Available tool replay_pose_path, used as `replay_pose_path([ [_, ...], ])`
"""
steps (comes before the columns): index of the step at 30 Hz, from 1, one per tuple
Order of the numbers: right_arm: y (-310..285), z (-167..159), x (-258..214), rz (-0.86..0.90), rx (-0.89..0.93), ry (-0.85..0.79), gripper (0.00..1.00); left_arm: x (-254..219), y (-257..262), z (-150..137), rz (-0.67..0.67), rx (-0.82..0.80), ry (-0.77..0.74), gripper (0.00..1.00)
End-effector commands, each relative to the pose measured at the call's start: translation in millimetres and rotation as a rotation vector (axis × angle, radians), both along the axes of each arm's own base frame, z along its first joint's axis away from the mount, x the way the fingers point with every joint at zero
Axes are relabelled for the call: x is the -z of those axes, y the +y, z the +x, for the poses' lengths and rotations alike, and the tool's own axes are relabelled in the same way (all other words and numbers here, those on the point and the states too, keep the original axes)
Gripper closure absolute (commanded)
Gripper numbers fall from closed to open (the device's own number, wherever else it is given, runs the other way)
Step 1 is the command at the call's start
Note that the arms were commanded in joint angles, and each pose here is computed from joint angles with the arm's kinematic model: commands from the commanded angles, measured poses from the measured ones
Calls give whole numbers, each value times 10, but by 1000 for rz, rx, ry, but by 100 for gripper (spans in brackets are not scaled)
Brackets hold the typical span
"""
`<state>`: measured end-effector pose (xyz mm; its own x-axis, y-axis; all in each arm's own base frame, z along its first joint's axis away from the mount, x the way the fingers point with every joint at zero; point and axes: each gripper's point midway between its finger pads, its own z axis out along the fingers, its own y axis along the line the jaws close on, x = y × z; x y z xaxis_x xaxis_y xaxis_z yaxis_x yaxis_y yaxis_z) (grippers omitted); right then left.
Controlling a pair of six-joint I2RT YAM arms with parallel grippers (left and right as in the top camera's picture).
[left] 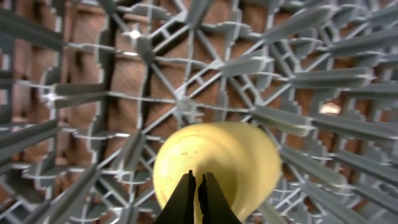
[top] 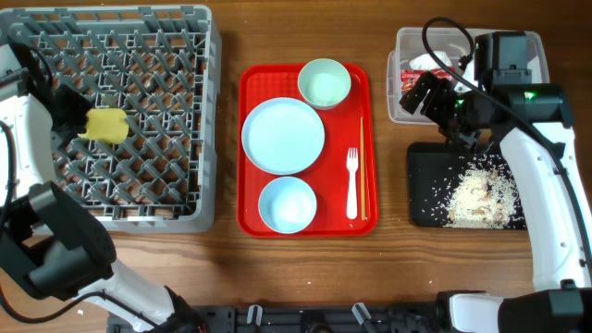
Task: Sort waste into correct bins and load items into the dishwasher rack
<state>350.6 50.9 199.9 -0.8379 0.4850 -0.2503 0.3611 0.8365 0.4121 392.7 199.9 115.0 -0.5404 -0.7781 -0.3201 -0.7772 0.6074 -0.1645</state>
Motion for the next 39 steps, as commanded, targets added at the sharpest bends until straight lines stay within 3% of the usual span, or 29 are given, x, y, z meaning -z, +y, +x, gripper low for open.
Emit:
replay_pose_path([
  [1, 21, 26, -91, 13, 2, -24, 0, 39, -256, 151, -138, 61, -68, 96],
  [6, 21, 26, -92, 13, 2, -25, 0, -25, -442, 272, -213, 160, -136, 96],
  [28, 21, 26, -91, 13, 2, -24, 0, -505, -491, 235, -166, 179, -230, 96],
  [31, 21, 26, -91, 13, 2, -24, 0, -773, -600, 157, -164, 187, -271, 96],
  [34, 21, 26, -91, 12, 1, -24, 0, -1300, -1041, 125, -323, 297, -441, 96],
  [35, 21, 26, -92, 13, 2, -25, 0, -1529, -1261, 96, -411, 371, -517, 90],
  [36, 21, 26, -91, 13, 2, -24, 0, -1713, -1451, 63, -486, 438, -576, 71],
  [37, 21, 26, -92, 13, 2, -25, 0, -1895, -1670, 12, -572, 515, -629, 42],
  [38, 21, 26, -92, 13, 2, -25, 0, -2005, -1841, -31, -634, 573, -655, 23],
  [39, 21, 26, -91, 13, 2, -24, 0, -2069, -1995, -62, -680, 621, -666, 14],
])
